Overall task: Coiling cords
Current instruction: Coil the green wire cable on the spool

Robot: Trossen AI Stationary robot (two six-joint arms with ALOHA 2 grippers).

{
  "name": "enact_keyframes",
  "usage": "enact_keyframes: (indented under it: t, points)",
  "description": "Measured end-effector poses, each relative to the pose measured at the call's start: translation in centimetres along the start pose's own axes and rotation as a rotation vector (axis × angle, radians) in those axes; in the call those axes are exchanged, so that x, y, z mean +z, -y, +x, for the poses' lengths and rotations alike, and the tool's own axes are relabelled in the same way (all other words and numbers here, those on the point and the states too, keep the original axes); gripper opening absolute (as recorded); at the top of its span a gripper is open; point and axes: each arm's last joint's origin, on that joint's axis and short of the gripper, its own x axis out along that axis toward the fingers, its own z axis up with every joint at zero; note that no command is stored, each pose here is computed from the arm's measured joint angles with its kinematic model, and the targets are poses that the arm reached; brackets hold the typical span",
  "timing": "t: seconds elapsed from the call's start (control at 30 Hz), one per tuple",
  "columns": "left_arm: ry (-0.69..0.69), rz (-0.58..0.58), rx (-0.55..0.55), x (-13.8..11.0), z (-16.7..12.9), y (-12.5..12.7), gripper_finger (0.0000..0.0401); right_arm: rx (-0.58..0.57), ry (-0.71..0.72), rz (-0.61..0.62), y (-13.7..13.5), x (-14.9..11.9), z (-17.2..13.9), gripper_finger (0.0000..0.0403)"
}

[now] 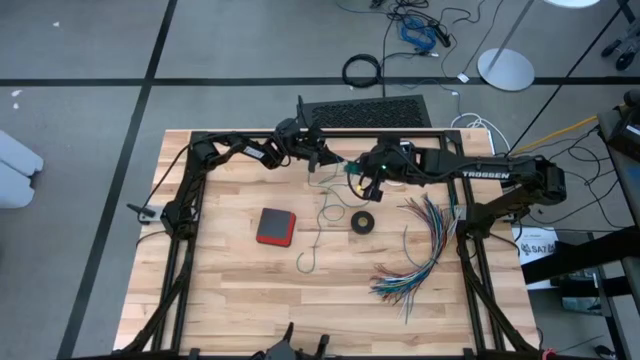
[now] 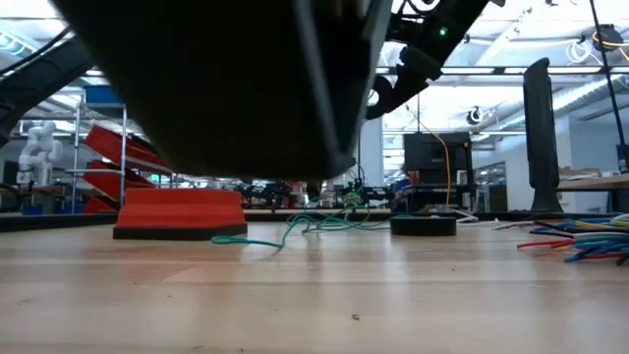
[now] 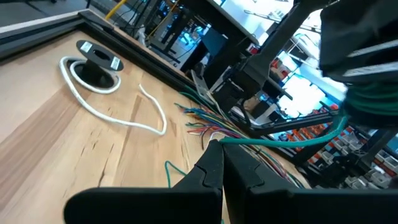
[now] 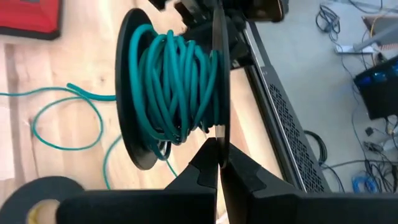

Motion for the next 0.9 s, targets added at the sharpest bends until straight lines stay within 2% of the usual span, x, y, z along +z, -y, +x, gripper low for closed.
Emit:
enact_keyframes:
  t: [0.37, 0.7, 0.9]
  points:
    - [0.000, -0.014, -0.007, 0.0, 0.0, 0.0, 0.0000, 0.071, 0.000, -0.035, -1.3, 0.0, -0.4, 0.0000]
    - [0.005, -0.031, -0.034, 0.8, -0.2, 0.6, 0.0000, -0.052, -0.110, -0.095, -1.0, -1.0, -0.5, 0.0000]
    - [-0.002, -0.023, -0.078, 2.1, -0.1, 2.1, 0.0000, -0.143, -0.150, -0.157, -0.7, -1.2, -0.5, 0.0000]
